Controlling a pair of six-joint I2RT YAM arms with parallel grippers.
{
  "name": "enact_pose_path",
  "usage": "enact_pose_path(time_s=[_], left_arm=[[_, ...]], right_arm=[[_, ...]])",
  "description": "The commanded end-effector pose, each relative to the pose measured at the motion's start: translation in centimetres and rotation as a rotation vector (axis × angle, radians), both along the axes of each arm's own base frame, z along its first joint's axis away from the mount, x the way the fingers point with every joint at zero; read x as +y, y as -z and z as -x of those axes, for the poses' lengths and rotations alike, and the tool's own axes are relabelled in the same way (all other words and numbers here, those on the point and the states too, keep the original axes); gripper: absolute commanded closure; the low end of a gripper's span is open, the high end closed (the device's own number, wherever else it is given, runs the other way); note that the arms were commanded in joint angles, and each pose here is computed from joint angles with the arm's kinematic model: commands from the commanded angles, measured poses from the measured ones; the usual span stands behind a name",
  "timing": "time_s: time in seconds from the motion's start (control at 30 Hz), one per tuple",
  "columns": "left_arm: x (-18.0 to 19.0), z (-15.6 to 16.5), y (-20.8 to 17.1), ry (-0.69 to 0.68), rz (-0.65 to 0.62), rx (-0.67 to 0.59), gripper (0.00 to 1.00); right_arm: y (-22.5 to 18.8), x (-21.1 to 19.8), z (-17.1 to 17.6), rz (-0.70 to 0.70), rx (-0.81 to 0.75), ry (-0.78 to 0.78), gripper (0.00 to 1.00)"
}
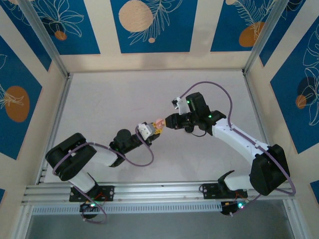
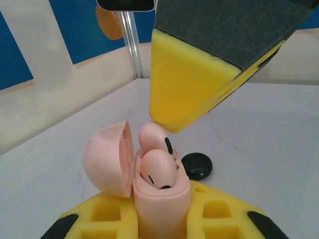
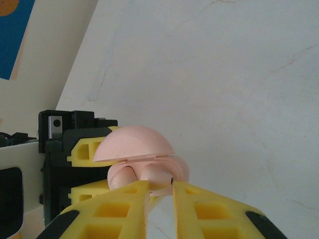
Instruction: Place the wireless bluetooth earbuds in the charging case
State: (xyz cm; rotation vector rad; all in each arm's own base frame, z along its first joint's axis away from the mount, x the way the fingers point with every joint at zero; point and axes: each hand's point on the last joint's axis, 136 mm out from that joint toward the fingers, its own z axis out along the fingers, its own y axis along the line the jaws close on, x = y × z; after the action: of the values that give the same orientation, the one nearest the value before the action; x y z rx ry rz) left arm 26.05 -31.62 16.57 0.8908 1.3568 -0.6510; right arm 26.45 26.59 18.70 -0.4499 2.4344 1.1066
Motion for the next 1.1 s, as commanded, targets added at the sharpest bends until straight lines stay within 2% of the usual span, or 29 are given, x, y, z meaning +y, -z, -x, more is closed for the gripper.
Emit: enact_pose_path(time_s=[0.0,0.23,0.43,0.6,1.07], left_arm=[[-0.5,0.5,-2.7,0.024,0.054,-0.069,0.88],[-0.5,0.7,-2.7,0.032,0.054,-0.068,0.88],[-0.4,0.7,-2.7,0.030,0.053,-0.068,0.88],[-0.5,0.8,-2.6,0.036,0.051,-0.068,0.88],[-0.7,0.9,-2.9,0.048,0.056,-0.072,0.88]], right_arm=[[0.0,0.6,1.2,-0.010,0.036,-0.056,0.80],[-0.3,0.8,1.4,-0.031,0.036,-0.068,0.80],[-2.1,-0.5,0.8,-0.032,-0.013,-0.022,0.70],[-2.8,-1.2,0.1,-0.008,-0.024,0.010,0.67],[-1.4,0.8,-0.5,0.041,-0.006,-0.054,0.69]])
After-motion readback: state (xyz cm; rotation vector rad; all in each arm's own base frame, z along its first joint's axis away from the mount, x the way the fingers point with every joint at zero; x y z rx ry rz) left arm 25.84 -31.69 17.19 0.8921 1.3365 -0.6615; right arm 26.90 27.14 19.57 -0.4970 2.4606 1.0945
